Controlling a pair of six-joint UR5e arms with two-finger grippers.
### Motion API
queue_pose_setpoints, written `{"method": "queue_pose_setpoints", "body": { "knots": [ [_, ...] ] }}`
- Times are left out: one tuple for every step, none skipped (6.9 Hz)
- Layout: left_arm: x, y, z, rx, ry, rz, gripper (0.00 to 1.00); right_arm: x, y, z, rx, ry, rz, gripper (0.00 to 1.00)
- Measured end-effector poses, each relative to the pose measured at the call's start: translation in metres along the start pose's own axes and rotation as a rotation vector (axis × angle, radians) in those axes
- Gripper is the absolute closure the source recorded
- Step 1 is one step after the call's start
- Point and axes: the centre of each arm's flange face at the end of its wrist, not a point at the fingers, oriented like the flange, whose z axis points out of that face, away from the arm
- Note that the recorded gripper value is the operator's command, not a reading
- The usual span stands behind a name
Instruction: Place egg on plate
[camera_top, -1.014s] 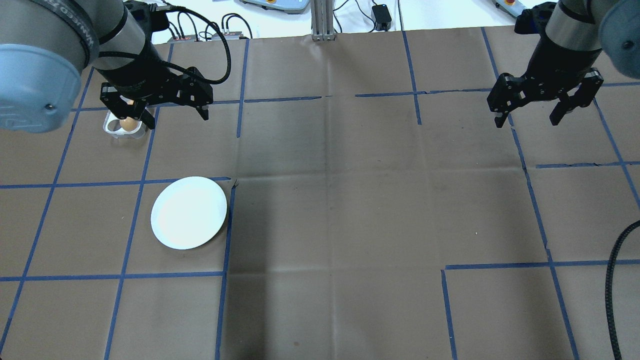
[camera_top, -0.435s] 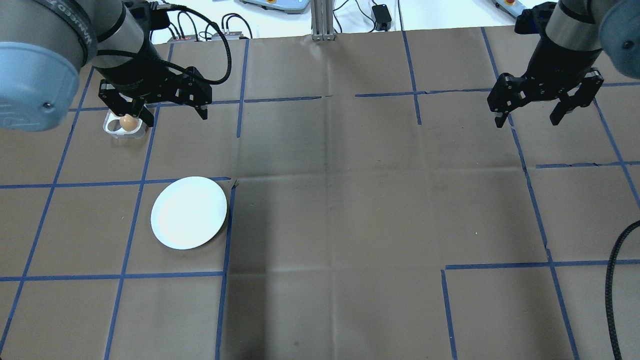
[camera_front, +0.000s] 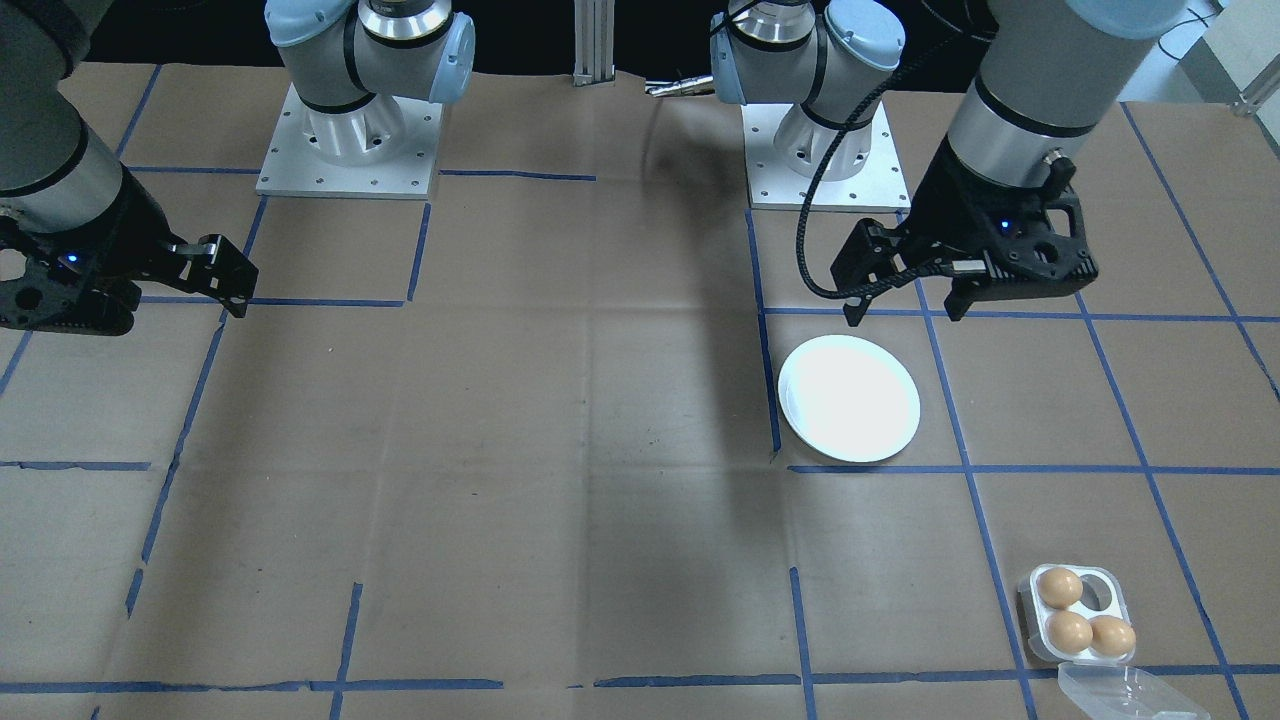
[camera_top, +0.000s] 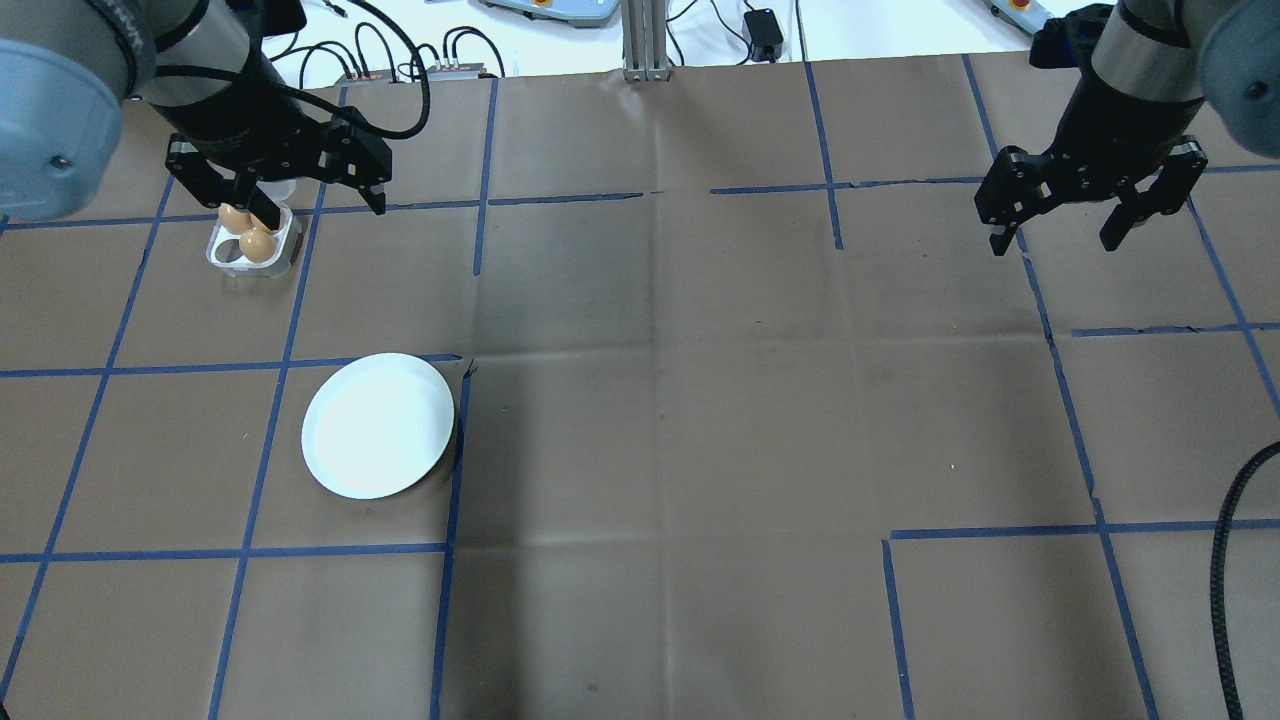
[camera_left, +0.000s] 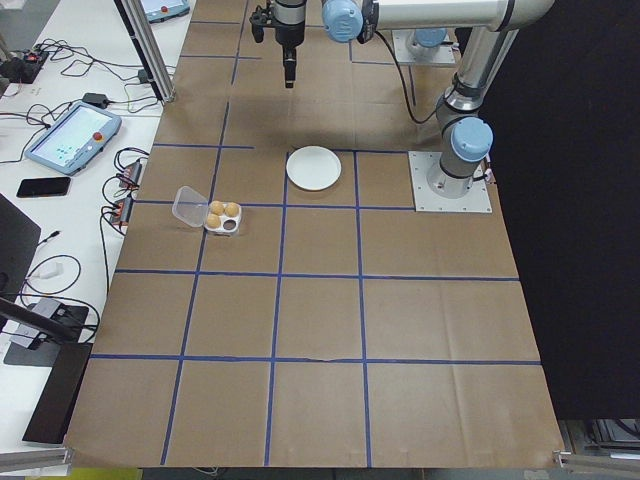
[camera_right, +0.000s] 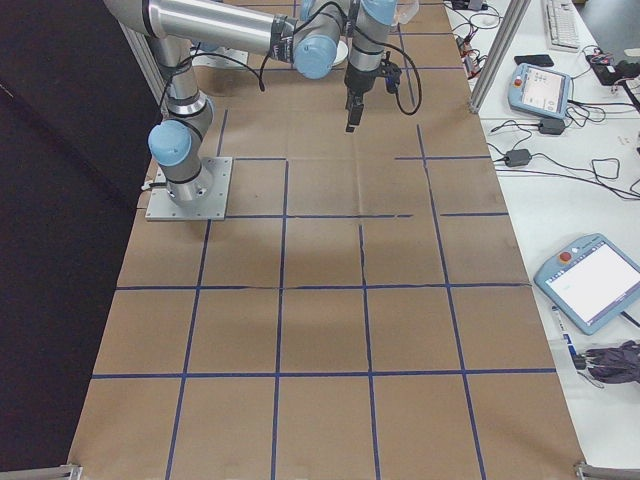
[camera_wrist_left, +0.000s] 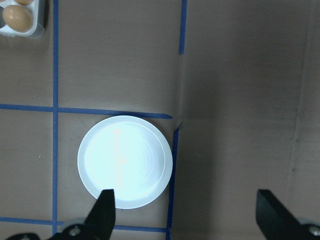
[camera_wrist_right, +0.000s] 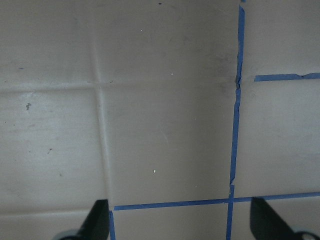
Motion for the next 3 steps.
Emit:
{"method": "queue_pose_setpoints", "body": {
  "knots": [
    [-0.026, -0.017, -0.001, 0.004, -0.002, -0.024, 0.00, 0.000, 0.000, 0.000, 0.000, 0.000, 0.000, 0.00],
    [-0.058, -0.034, -0.001, 0.009, -0.004, -0.052, 0.00, 0.000, 0.000, 0.000, 0.000, 0.000, 0.000, 0.00],
    [-0.088, -0.050, 0.001, 0.011, -0.007, -0.067, 0.00, 0.000, 0.000, 0.000, 0.000, -0.001, 0.000, 0.00]
  ]
}}
